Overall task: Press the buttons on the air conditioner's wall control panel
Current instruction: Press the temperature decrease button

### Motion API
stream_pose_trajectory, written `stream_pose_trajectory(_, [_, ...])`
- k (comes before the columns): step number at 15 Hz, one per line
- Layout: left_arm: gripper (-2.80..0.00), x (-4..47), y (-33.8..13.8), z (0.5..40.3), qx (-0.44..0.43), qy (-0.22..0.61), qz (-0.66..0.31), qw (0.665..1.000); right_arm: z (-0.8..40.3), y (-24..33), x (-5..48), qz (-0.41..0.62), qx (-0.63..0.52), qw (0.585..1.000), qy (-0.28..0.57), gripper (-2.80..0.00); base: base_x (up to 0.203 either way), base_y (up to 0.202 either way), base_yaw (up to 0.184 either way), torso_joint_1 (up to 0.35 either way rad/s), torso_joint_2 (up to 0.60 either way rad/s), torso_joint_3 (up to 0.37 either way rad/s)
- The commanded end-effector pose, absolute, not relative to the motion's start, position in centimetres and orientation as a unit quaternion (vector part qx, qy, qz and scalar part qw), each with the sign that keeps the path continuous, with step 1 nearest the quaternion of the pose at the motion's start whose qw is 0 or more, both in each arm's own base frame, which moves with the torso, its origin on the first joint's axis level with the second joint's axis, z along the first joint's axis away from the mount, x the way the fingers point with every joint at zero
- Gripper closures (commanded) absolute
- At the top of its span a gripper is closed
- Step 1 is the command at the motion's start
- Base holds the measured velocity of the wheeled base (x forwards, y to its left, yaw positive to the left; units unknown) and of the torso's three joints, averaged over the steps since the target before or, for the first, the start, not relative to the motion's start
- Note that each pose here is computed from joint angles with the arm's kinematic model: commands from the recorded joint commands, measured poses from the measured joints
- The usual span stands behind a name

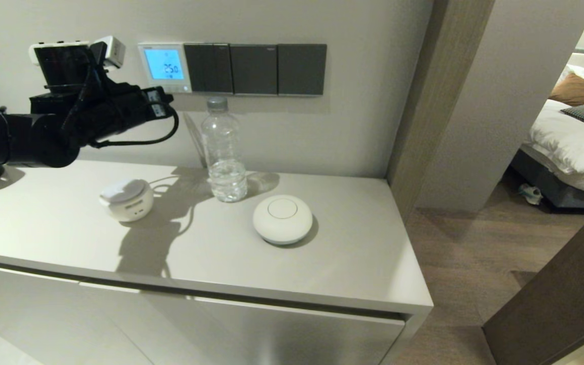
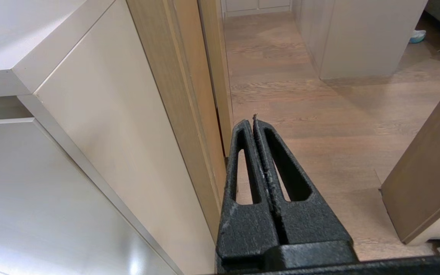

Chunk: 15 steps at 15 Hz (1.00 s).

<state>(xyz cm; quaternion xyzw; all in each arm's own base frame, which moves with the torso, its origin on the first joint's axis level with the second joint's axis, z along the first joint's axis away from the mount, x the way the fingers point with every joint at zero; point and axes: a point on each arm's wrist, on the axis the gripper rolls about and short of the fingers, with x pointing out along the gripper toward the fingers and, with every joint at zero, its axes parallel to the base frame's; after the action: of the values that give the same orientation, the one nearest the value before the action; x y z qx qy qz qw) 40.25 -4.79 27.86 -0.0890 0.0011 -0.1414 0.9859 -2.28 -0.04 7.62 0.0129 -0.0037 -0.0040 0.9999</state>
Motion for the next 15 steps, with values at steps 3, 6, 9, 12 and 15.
stream_pose_trajectory(3, [0.0,40.0,-4.8,28.1,-0.09,-0.002,-0.142,0.986,7.5,0.0,-2.2,-0.004,0.013,1.0,-0.002,0.0,0.0,0.0,0.0,0.0,0.0,0.0])
stream_pose_trajectory(6, [0.0,39.4,-4.7,28.6,-0.09,-0.007,-0.143,0.986,7.5,0.0,-2.3,-0.004,0.012,1.0,-0.002,0.0,0.0,0.0,0.0,0.0,0.0,0.0])
stream_pose_trajectory(9, [0.0,38.8,-4.8,28.9,-0.089,-0.009,-0.145,0.985,7.5,0.0,-2.3,-0.004,0.013,1.0,-0.002,0.0,0.0,0.0,0.0,0.0,0.0,0.0])
stream_pose_trajectory(12, [0.0,38.7,-4.8,29.1,-0.089,-0.011,-0.146,0.985,7.5,0.0,-2.3,-0.004,0.013,1.0,-0.002,0.0,0.0,0.0,0.0,0.0,0.0,0.0])
stream_pose_trajectory(15, [0.0,39.0,-4.8,28.8,-0.089,-0.009,-0.146,0.985,7.5,0.0,-2.3,-0.004,0.013,1.0,-0.002,0.0,0.0,0.0,0.0,0.0,0.0,0.0])
